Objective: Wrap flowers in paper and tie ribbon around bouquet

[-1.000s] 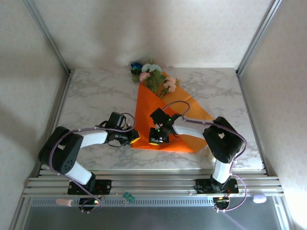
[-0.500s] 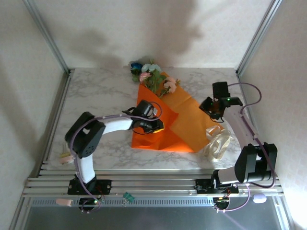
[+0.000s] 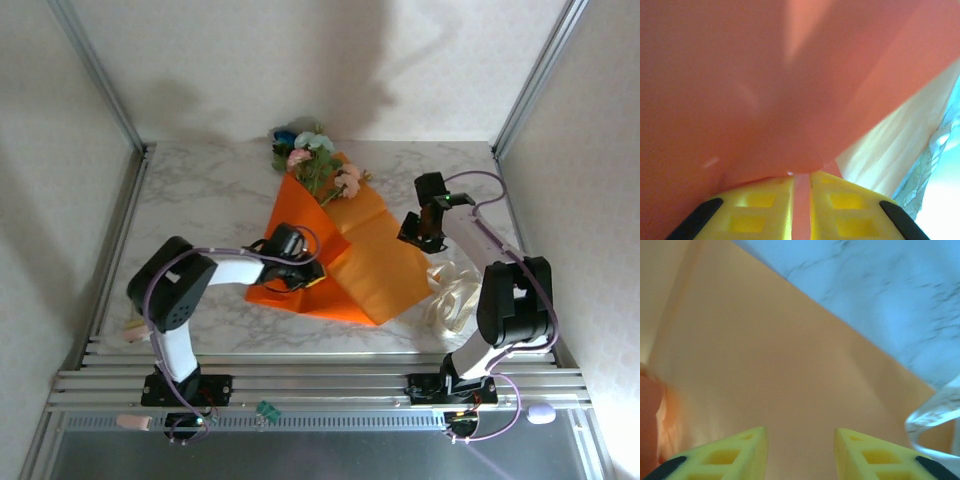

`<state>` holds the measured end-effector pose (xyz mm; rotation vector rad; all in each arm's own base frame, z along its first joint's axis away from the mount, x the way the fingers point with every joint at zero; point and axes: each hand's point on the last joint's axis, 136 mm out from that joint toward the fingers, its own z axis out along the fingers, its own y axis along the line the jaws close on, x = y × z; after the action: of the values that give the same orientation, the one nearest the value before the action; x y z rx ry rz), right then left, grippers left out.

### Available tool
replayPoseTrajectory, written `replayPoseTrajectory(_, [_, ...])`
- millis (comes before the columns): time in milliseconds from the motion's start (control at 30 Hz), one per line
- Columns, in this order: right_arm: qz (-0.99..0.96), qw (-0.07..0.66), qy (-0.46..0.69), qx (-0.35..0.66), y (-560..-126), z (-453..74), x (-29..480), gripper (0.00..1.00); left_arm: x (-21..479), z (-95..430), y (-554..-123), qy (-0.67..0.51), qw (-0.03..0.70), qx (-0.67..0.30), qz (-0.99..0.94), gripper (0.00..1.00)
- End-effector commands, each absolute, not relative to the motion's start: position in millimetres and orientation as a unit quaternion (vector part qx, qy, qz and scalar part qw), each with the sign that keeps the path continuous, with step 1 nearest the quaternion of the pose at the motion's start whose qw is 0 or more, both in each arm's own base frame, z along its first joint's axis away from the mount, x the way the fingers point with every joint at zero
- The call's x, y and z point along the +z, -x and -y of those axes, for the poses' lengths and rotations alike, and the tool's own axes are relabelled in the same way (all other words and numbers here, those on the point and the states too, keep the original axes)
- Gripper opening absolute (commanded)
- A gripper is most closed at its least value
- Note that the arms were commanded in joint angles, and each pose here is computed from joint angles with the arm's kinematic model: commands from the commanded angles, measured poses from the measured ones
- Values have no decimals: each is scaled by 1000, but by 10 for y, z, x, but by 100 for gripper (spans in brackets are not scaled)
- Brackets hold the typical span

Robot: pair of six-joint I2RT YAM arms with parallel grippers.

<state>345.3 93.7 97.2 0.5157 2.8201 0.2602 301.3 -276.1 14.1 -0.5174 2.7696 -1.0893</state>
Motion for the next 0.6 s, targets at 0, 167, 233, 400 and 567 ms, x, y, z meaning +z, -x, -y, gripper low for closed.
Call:
replayPoseTrajectory(0, [-977,108,-151,100,-3422,-1120,886,41,-343,2042,-2713,269,38,-252,-929,14])
replayPoseTrajectory(167, [-986,63,-148,50,-3059,-1171,707,48,-362,1997,-2686,278,36,-269,-921,14])
replayPoseTrajectory(233, [-983,66,-170,30,-2791,-1079,664,53,-315,2071,-2751,275,42,-287,-917,14])
replayPoseTrajectory(400, [-977,71,-201,17,-2439,-872,560,60,-136,2221,-2881,255,53,-307,-916,14])
replayPoseTrajectory(567, [-978,53,-203,19,-2512,-759,387,61,-62,2317,-2849,234,46,-312,-919,14])
